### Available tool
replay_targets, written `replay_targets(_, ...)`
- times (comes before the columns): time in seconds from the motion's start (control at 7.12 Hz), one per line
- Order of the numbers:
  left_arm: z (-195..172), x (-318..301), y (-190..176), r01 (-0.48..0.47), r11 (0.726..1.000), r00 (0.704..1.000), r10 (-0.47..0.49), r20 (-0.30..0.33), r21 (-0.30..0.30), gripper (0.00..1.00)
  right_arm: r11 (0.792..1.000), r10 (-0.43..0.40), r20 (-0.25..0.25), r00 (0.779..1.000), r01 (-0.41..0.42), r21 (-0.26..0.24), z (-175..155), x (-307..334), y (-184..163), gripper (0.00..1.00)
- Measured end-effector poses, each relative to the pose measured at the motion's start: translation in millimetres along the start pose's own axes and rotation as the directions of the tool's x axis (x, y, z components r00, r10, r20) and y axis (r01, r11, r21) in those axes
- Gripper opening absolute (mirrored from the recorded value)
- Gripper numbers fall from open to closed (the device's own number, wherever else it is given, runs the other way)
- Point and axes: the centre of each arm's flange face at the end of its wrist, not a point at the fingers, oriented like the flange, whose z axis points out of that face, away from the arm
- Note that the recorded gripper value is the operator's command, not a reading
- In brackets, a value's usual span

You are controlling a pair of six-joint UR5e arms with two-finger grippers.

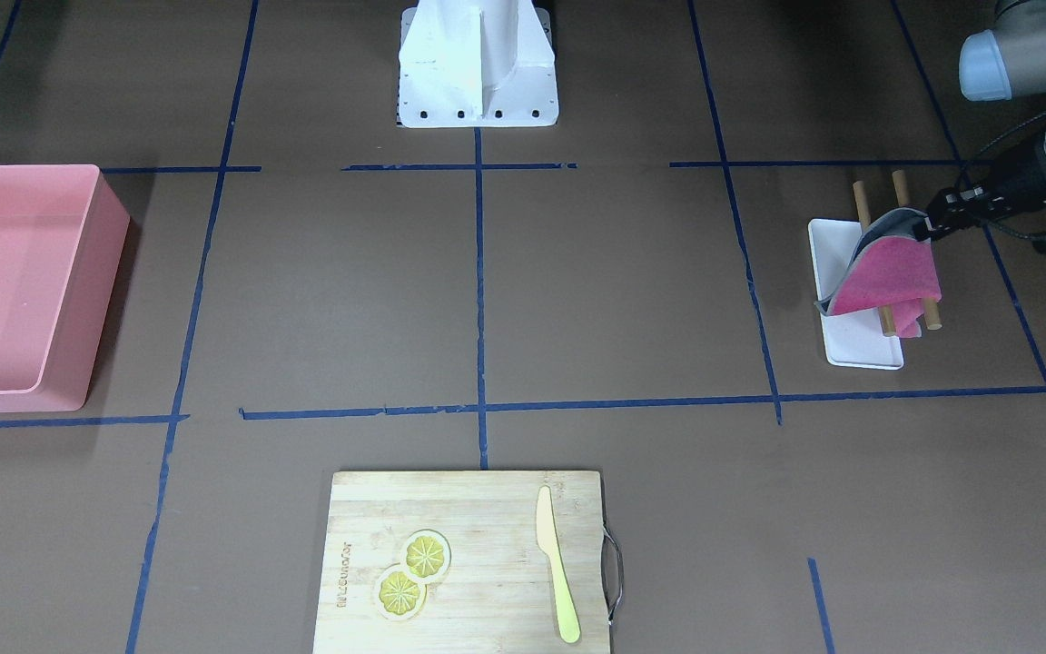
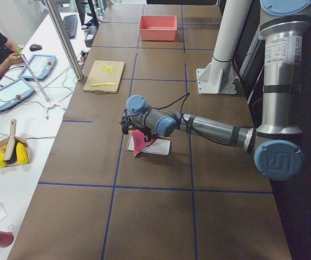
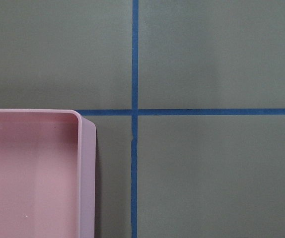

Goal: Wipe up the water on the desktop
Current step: 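Grasp the pink-and-grey cloth on the white tray with the left gripper, then lift the cloth toward the table center while the right gripper approaches it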

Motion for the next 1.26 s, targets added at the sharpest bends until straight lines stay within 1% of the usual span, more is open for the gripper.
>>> replay_targets(0.28,-2.2,2.8,1.0,-0.001,1.0,1.0,0.001,-0.006,-0.001,0.0,1.0,-0.001,-0.001,1.0,0.001,0.002,-1.1,-0.8,-0.2,1.0)
replay_targets(0.42,-8.6,10.1,4.3,-0.009,1.0,1.0,0.009,-0.012,0.004,0.0,1.0,-0.014,-0.002,1.0,0.014,0.015,-7.3,-7.3,-2.2,1.0)
replay_targets(0.56,-21.4,24.4,11.3,-0.011,1.0,1.0,0.011,-0.02,0.003,0.0,0.999,-0.038,-0.004,0.999,0.038,0.039,-19.0,-19.4,-5.1,1.0)
replay_targets(0.7,-41.6,42.6,20.6,0.008,1.0,1.0,-0.008,-0.028,-0.004,0.0,0.997,-0.061,-0.004,0.998,0.061,0.046,-22.7,-33.1,-7.6,1.0)
replay_targets(0.98,-94.8,89.7,31.3,0.065,0.998,0.997,-0.065,-0.032,0.0,0.0,0.995,-0.098,0.001,0.995,0.098,0.035,-9.6,-58.2,-12.9,1.0)
replay_targets(1.12,-127.4,121.5,24.9,0.101,0.995,0.994,-0.101,-0.031,0.013,0.0,0.994,-0.106,0.007,0.994,0.106,0.041,-7.2,-70.5,-16.6,1.0)
replay_targets(1.26,-154.2,149.2,18.6,0.126,0.992,0.992,-0.125,-0.033,0.024,0.0,0.99,-0.131,0.022,0.991,0.129,0.06,-9.3,-88.4,-23.3,1.0)
